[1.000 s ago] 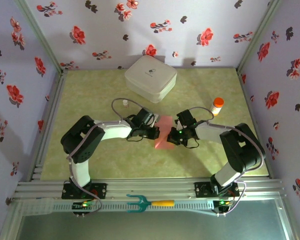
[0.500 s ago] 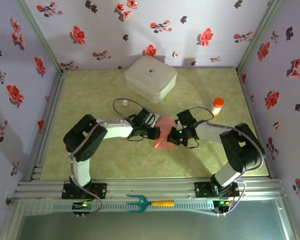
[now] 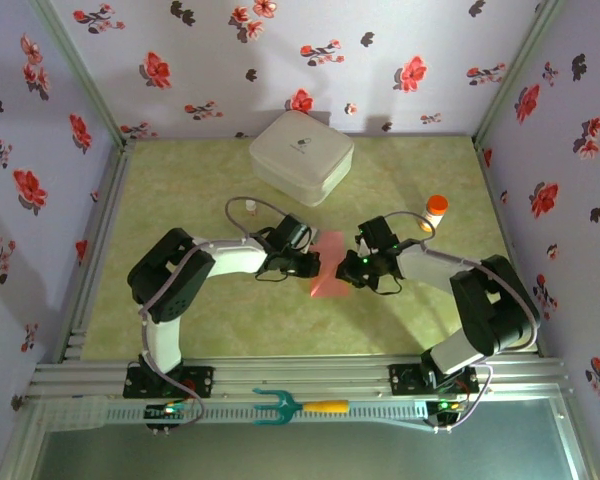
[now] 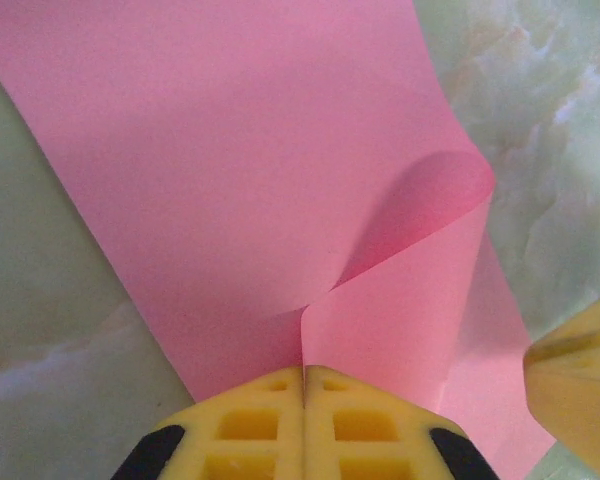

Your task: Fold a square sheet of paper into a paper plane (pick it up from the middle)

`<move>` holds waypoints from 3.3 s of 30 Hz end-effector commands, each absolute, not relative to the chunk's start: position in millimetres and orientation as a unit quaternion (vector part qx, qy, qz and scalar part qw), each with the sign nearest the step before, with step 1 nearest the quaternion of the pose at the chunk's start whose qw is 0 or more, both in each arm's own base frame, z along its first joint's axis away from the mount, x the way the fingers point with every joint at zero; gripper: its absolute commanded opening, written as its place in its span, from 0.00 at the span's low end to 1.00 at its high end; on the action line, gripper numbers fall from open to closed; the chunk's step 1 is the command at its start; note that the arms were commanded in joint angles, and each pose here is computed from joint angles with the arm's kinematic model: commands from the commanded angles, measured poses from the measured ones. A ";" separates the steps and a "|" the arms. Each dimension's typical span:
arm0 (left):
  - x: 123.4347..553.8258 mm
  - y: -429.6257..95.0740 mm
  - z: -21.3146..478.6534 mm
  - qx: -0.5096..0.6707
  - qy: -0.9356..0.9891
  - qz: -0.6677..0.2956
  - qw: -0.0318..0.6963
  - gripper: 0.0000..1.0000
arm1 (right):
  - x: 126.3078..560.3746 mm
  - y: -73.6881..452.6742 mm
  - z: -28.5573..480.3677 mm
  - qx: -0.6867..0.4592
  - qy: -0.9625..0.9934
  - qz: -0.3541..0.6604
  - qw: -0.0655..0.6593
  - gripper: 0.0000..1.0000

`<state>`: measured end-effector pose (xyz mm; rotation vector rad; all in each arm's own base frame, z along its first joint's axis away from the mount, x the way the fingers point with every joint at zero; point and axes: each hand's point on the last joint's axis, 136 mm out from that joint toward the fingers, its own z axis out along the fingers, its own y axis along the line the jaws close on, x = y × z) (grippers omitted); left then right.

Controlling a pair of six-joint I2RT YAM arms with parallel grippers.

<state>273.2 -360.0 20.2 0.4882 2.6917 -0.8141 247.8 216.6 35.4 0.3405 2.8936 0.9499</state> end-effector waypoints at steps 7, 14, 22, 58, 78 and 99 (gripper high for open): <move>270.2 -342.9 15.2 0.101 0.958 -0.243 0.117 0.00 | 245.0 231.1 28.4 0.135 0.931 0.340 0.011 0.10; 270.3 -348.3 16.7 0.103 0.956 -0.249 0.117 0.00 | 242.4 229.2 14.1 0.127 0.941 0.315 0.001 0.06; 274.8 -351.2 26.3 0.122 0.948 -0.259 0.140 0.00 | 228.7 200.1 -12.4 0.122 0.965 0.230 -0.010 0.02; 284.2 -343.2 13.6 0.134 0.949 -0.242 0.152 0.00 | 231.3 202.8 -12.2 0.122 0.961 0.246 -0.006 0.03; 280.9 -339.3 6.3 0.132 0.953 -0.235 0.140 0.00 | 257.8 214.0 29.7 0.133 0.939 0.313 0.054 0.10; 279.4 -340.2 4.1 0.133 0.952 -0.239 0.135 0.00 | 297.2 246.7 54.1 0.139 0.906 0.394 0.069 0.00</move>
